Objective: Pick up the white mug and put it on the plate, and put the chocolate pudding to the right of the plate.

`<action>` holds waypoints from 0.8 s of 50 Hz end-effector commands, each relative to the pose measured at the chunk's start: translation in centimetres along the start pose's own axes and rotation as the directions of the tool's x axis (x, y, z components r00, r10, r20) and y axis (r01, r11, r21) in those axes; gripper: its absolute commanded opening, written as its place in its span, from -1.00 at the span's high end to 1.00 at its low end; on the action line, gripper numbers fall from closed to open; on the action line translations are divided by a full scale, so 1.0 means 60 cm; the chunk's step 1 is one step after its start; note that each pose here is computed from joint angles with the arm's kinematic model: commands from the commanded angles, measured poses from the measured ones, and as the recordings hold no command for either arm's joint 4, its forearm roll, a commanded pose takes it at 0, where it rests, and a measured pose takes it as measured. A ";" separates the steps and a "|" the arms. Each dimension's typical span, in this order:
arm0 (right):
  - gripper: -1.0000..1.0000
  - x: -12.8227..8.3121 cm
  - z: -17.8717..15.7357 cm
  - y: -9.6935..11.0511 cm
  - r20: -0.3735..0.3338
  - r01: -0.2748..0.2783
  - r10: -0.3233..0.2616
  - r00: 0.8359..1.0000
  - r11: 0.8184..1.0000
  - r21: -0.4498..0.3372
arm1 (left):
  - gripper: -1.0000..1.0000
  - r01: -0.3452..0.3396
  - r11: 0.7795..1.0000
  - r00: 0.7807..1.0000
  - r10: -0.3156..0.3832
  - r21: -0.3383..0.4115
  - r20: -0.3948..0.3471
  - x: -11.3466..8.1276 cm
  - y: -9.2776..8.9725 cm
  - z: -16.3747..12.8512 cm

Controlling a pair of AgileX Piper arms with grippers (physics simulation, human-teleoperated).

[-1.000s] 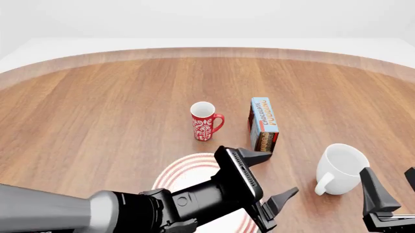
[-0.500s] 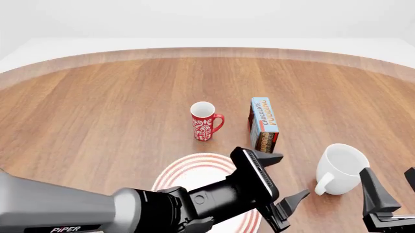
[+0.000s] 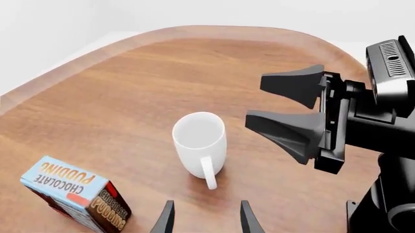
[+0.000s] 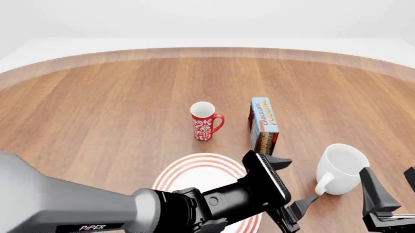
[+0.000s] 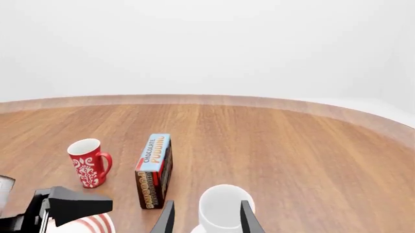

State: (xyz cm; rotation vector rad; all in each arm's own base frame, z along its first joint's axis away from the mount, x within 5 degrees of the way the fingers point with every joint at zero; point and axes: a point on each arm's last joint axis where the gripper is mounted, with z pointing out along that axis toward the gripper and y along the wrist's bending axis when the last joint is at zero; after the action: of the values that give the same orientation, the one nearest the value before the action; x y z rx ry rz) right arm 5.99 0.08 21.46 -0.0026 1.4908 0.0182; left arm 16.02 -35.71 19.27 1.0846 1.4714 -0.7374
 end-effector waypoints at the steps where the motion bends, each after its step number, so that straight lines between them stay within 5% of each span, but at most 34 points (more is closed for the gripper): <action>1: -1.00 -0.001 0.004 0.000 0.000 -0.001 0.001 1.000 1.000 -0.001 | -1.00 0.004 1.000 1.000 -0.004 -0.004 -0.012 0.007 0.003 0.015; 40: -1.00 -0.003 0.012 0.000 0.001 -0.006 0.006 1.000 1.000 0.000 | -1.00 -0.017 1.000 0.999 0.017 0.010 -0.040 0.011 -0.004 0.064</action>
State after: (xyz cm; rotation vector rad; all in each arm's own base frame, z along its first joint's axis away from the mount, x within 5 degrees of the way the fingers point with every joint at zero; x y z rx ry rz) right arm 6.88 0.09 21.71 0.0005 1.4900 0.0224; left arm 17.32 -38.45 18.02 1.1130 1.4923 -0.7151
